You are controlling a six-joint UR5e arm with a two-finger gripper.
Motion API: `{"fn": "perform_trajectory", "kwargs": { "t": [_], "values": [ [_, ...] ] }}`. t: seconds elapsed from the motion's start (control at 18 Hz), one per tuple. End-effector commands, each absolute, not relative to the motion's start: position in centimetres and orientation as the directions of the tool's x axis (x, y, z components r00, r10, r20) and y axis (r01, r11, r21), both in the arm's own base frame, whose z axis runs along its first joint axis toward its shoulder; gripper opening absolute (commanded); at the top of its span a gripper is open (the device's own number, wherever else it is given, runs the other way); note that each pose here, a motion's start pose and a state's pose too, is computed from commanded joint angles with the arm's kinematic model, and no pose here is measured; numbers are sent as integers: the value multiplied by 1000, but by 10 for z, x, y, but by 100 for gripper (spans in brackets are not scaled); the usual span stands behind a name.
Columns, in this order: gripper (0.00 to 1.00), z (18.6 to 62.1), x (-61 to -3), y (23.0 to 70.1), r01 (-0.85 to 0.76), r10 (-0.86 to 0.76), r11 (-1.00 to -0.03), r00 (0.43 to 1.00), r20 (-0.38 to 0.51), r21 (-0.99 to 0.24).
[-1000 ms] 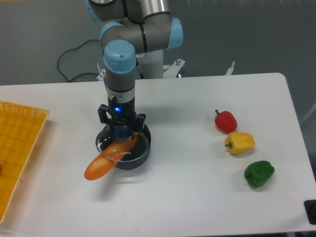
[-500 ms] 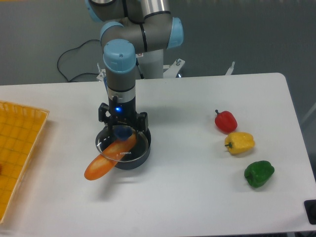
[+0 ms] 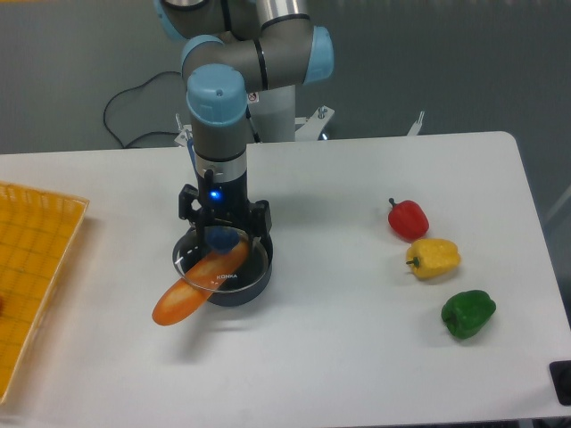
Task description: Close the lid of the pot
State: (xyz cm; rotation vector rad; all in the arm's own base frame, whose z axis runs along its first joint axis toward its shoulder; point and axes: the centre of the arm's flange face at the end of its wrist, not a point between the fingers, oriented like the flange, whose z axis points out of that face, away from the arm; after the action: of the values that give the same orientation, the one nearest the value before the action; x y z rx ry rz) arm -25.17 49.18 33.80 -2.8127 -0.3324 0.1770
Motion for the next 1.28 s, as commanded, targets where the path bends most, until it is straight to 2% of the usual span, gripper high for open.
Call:
{"fn": "perform_trajectory", "kwargs": {
  "t": [0.17, 0.28, 0.44, 0.56, 0.78, 0.89, 1.11, 1.28],
  "values": [
    [100, 353, -277, 488, 234, 281, -915, 954, -101, -329],
    [100, 357, -295, 481, 229, 275, -926, 954, -121, -300],
    [100, 362, -325, 465, 147, 182, -962, 973, -140, -230],
    [100, 367, -344, 453, 29, 62, -980, 984, -165, -195],
    [100, 373, -383, 425, -101, -68, -983, 976, -205, -155],
    [100, 368, -401, 416, -129, -102, -983, 976, -194, -132],
    [100, 376, -436, 396, -253, -247, -967, 964, -102, -41],
    [100, 365, -459, 381, -277, -275, -961, 958, -86, -8]
  ]
}}
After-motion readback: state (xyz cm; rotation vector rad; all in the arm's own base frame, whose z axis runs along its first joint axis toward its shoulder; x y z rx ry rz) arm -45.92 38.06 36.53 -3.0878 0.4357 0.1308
